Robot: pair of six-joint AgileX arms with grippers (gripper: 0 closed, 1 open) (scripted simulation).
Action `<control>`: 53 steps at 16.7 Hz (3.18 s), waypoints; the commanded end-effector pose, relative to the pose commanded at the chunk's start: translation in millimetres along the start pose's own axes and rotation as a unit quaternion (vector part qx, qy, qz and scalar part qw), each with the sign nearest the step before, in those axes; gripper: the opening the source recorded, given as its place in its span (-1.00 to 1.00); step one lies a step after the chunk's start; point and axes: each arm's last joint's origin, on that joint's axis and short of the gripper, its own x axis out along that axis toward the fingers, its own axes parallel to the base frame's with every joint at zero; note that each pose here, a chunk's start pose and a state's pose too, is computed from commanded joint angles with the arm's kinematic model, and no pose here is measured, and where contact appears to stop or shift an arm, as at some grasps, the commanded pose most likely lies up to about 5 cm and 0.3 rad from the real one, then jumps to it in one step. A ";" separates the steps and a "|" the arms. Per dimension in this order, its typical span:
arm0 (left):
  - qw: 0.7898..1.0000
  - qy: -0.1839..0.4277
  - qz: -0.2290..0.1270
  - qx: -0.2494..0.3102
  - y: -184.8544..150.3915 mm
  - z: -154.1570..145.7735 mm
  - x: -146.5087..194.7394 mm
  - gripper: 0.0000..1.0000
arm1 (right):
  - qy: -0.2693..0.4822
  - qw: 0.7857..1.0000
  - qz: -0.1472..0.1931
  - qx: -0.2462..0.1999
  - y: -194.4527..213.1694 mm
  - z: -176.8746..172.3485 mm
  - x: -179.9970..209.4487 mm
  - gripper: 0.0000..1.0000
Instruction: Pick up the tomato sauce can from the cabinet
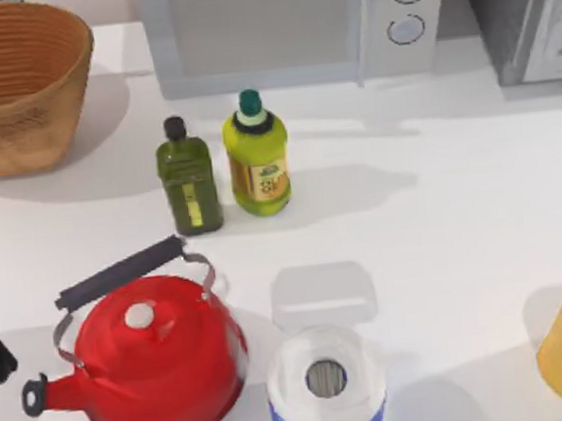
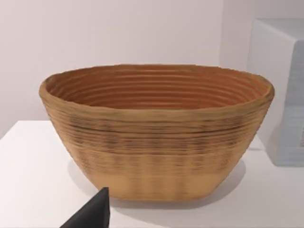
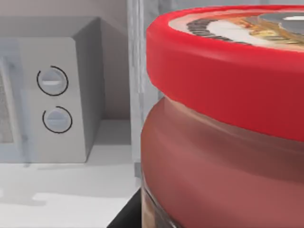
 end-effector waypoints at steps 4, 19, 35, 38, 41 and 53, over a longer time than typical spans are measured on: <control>1.000 0.000 0.000 0.000 0.0 0.0 0.0 1.00 | 0.001 1.000 0.028 0.005 2.0 15.3 8.7 -1.00; 1.000 0.000 0.000 0.000 0.0 0.0 0.0 1.00 | 0.046 0.986 0.161 0.014 10.9 41.9 99.4 -1.00; 1.000 0.000 0.000 0.000 0.0 0.0 0.0 1.00 | 0.059 0.962 0.264 0.029 1.3 -6.9 197.9 -1.00; 1.000 0.000 0.000 0.000 0.0 0.0 0.0 1.00 | 0.051 0.956 0.287 0.027 -2.2 -19.0 213.5 -1.00; 1.000 0.000 0.000 0.000 0.0 0.0 0.0 1.00 | 0.042 0.950 0.309 0.024 -6.5 -32.7 227.9 -1.00; 1.000 0.000 0.000 0.000 0.0 0.0 0.0 1.00 | -0.001 0.930 0.369 -0.002 -37.1 -77.0 262.4 -1.00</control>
